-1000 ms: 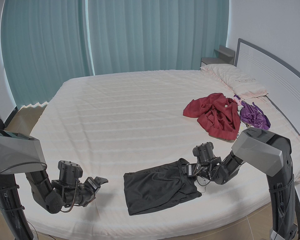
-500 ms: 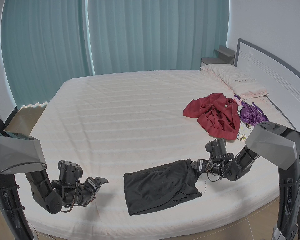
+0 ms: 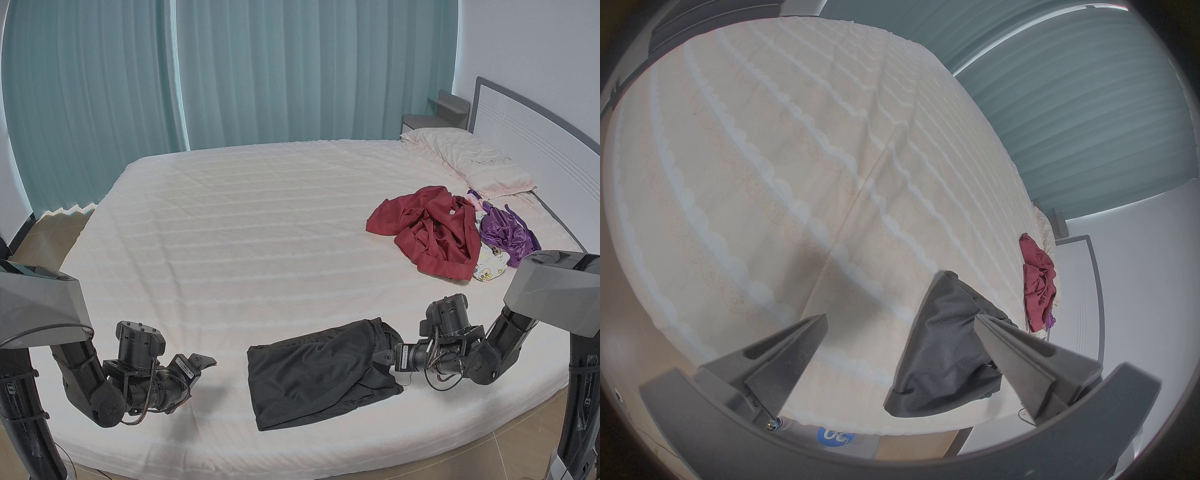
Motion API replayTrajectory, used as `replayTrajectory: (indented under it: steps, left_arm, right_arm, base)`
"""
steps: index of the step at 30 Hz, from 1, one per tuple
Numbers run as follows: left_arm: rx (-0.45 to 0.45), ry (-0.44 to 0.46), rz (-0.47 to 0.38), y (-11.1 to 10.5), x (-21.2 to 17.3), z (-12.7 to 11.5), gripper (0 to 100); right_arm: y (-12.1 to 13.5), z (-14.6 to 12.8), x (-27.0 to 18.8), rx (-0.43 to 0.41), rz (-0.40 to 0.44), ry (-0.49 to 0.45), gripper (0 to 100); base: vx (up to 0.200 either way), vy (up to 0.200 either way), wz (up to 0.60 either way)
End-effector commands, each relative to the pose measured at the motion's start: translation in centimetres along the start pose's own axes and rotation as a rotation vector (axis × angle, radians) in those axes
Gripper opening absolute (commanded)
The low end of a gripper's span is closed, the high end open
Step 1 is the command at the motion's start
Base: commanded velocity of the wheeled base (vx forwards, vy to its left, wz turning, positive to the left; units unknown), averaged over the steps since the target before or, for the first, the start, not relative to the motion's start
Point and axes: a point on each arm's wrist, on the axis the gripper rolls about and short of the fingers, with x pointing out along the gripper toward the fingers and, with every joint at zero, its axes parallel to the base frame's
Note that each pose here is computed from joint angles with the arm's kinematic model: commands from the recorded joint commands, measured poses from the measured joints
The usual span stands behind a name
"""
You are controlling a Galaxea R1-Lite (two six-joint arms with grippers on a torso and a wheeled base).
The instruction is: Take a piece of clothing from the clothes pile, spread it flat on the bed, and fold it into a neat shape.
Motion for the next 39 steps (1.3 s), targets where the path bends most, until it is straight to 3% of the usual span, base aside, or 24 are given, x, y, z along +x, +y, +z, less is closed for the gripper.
replayTrajectory:
  steps: [1,8,9,17,18,39]
  left_arm:
    - [-0.001,0.000,0.001,0.0,0.0,0.0,100]
    - [0.003,0.001,-0.001,0.0,0.0,-0.1,100]
    - [0.003,0.001,-0.001,0.0,0.0,-0.1,100]
    - [0.003,0.001,-0.001,0.0,0.0,-0.1,100]
    - [0.003,0.001,-0.001,0.0,0.0,-0.1,100]
    - [0.003,0.002,0.000,0.0,0.0,-0.1,100]
  right_arm:
    - [-0.5,-2.4,-0.3,-0.037,0.069,0.078,100]
    - [-1.2,-3.6,-0.2,-0.180,0.105,0.129,100]
    - [-1.6,-3.9,0.1,-0.233,0.114,0.140,100]
    - [-1.2,-2.9,0.8,-0.280,0.132,0.069,100]
    - [-1.1,-2.7,1.0,-0.282,0.132,0.065,0]
    - [-3.4,-4.2,-3.1,-0.369,0.088,0.118,0]
  base:
    - [0.000,0.000,0.00]
    - [0.000,0.000,0.00]
    - [0.000,0.000,0.00]
    - [0.000,0.000,0.00]
    - [0.000,0.000,0.00]
    - [0.000,0.000,0.00]
